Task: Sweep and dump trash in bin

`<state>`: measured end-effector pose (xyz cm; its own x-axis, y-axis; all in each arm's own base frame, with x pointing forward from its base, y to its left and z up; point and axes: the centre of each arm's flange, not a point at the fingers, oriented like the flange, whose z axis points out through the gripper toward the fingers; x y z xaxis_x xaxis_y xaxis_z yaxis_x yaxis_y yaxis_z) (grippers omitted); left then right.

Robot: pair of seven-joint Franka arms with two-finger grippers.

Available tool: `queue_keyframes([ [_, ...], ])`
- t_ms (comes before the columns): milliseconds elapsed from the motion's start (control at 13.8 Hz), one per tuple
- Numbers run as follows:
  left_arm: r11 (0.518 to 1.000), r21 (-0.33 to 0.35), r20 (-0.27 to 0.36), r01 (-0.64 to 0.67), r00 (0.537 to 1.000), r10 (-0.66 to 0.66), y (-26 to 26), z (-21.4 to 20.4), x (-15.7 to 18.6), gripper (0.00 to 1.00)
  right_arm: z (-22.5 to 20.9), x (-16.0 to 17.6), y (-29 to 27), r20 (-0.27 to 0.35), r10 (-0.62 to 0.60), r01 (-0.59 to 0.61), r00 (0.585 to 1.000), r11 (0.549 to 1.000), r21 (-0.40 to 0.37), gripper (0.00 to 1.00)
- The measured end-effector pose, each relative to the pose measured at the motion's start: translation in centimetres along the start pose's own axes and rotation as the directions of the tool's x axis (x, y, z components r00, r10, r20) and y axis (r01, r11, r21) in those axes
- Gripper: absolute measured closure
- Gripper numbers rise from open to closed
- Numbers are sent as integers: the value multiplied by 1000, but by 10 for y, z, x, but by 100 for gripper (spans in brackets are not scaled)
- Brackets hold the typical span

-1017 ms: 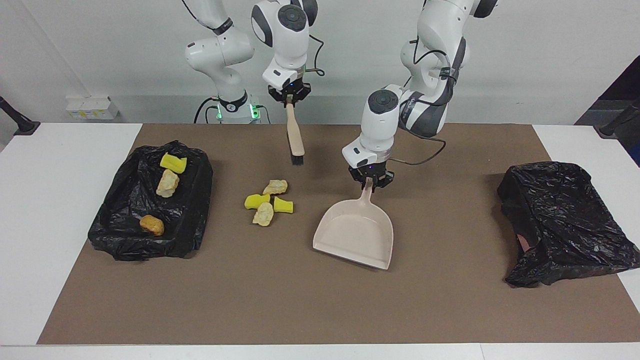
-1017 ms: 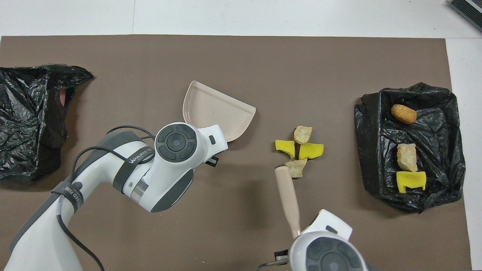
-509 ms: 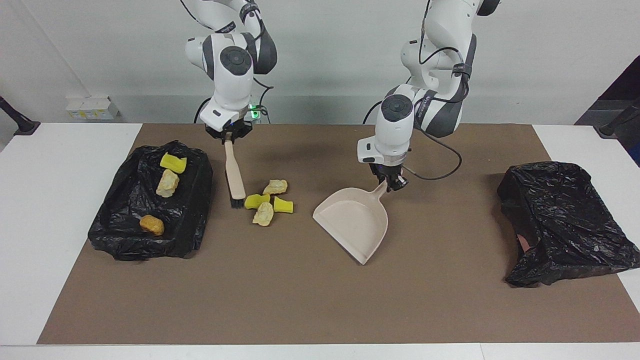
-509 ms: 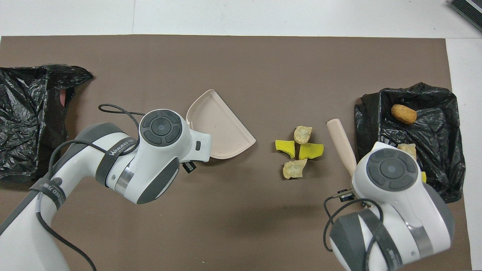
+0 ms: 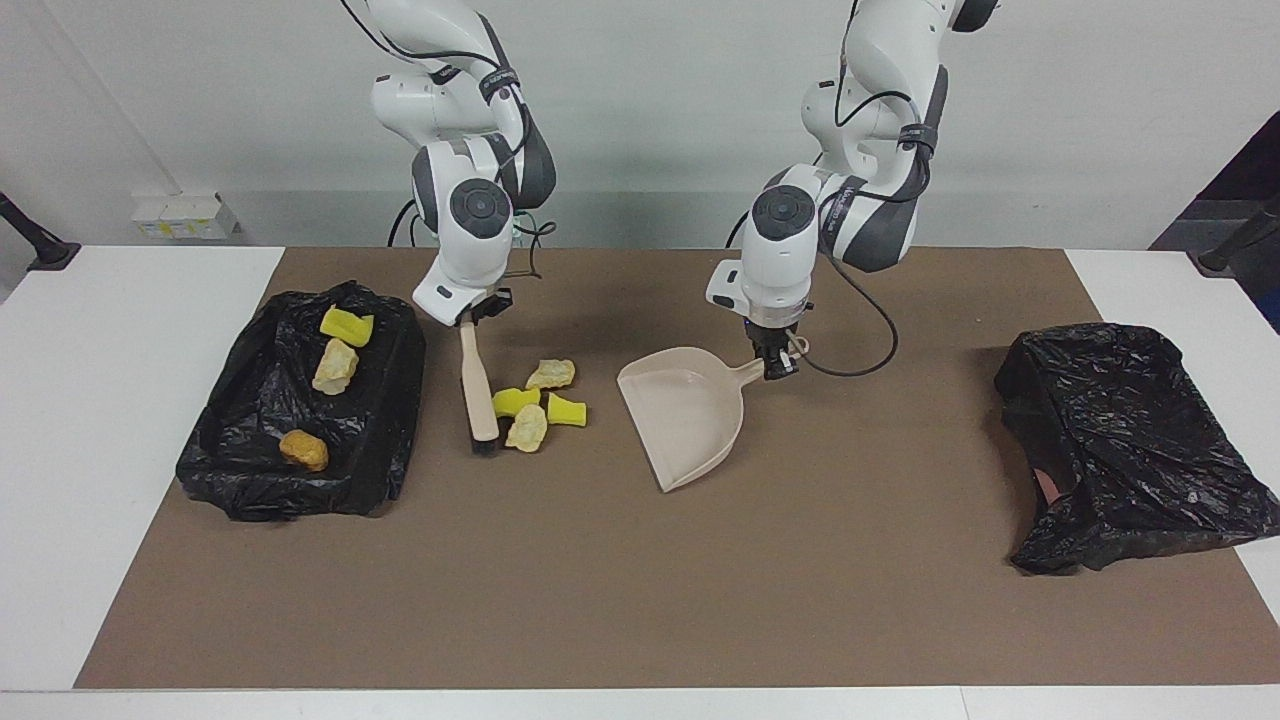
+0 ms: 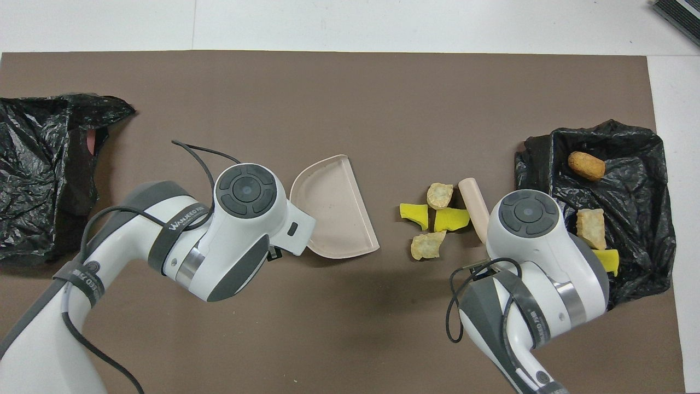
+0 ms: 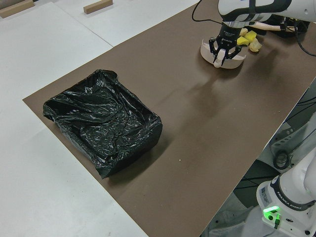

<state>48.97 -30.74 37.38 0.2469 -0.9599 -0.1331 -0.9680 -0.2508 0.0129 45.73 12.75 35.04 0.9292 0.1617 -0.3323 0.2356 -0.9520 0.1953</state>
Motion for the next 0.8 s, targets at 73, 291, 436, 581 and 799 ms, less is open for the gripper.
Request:
queue_keyframes([
  [73,1000,4,3,-16,1000,16,6,0,5,69,2,1,-6,8,-2,2,1000,1000,19,74],
  [291,999,10,11,-40,999,40,18,0,10,69,4,0,-38,13,-15,14,1000,998,67,74],
  [436,999,9,19,-43,999,43,22,2,9,69,8,1,-70,12,-33,32,999,994,100,74],
  [581,999,9,29,-44,999,44,26,4,5,69,9,-1,-101,3,-71,70,998,989,128,74],
  [799,999,8,35,-40,999,39,26,6,1,69,1,-10,-145,-23,-97,100,995,972,212,74],
])
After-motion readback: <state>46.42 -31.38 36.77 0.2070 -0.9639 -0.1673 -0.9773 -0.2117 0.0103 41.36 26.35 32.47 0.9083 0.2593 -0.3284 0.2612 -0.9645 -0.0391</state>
